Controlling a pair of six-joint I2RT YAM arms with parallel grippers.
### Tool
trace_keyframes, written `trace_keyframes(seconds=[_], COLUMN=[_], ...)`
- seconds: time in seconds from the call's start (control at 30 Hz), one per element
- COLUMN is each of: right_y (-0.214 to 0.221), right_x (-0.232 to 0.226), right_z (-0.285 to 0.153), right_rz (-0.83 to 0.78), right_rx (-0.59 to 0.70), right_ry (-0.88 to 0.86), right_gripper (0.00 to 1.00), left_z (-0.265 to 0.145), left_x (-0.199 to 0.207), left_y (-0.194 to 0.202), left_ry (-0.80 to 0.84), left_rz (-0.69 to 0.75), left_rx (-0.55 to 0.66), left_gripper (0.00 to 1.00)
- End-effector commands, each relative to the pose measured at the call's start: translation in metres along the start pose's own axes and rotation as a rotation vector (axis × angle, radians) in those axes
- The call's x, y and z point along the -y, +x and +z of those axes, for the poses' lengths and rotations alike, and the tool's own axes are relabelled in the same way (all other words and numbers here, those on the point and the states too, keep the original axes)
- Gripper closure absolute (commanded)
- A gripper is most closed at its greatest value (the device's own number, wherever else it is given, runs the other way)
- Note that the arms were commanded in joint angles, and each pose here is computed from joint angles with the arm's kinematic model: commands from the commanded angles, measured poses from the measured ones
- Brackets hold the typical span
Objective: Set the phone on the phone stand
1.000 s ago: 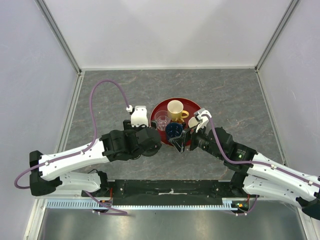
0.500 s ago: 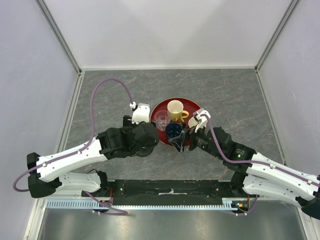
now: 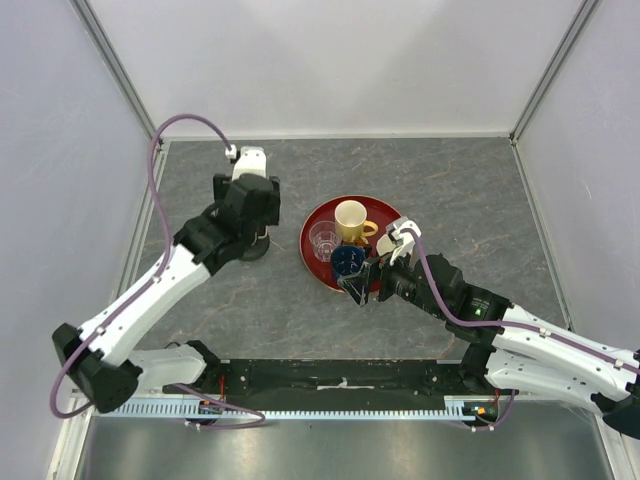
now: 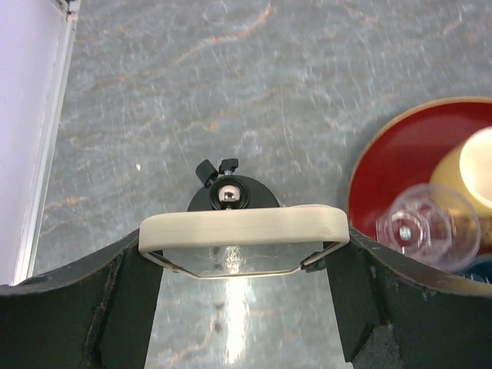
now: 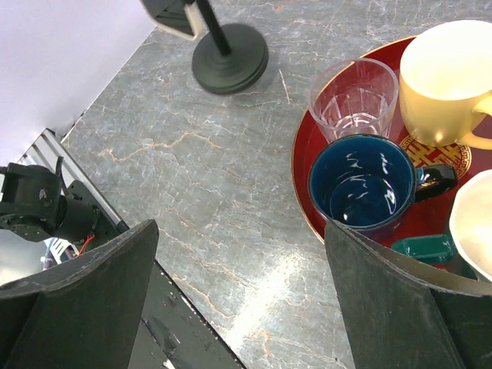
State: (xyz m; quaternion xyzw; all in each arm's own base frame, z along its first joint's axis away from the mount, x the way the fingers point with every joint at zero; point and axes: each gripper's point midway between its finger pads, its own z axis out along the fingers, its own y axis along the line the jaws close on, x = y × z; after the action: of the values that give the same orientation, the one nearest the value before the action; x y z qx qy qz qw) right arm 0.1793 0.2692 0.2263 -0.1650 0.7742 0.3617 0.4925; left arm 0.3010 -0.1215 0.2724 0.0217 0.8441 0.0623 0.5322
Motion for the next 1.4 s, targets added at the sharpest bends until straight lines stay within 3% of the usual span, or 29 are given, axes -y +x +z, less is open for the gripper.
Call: trace_keyframes(seconds=[0.0, 0.17, 0.43, 0.73, 1.1, 1.37], right_y=[-0.009, -0.013, -0.021, -0.019, -0.014, -0.017], right_x=[-0.001, -0.004, -0.003, 0.0, 0.001, 0.003], right_z=[0.001, -0.001, -0.004, -0.008, -0.001, -0.001], right_rz=[0.008, 0.014, 0.0, 0.0, -0.02, -0.008], right_rx=[0.036, 0.036, 0.044, 0.032, 0.001, 0.014], right_ry=[0.0, -0.009, 0.01, 0.026, 0.035, 0.052], right_gripper=[0.04, 0.04, 0.04, 0.04, 0.04, 0.04], left_z=[0.025, 0.072, 0.156, 0.181, 0.216, 0.246], left_x=[-0.005, -0.016, -0.005, 0.011, 0.065, 0.081], left_y=[-0.113, -0.162, -0.169, -0.208, -0.211, -0.225], left_ry=[0.0, -0.02, 0.013, 0.159, 0.397, 0.4], left_rz=[-0.139, -0.109, -0.05, -0.01, 0.012, -0.096], left_rx=[0.271, 0.321, 0.257, 0.409, 0.374, 0.374], left_gripper=[0.98, 0.98, 0.98, 0.98, 0.98, 0.98])
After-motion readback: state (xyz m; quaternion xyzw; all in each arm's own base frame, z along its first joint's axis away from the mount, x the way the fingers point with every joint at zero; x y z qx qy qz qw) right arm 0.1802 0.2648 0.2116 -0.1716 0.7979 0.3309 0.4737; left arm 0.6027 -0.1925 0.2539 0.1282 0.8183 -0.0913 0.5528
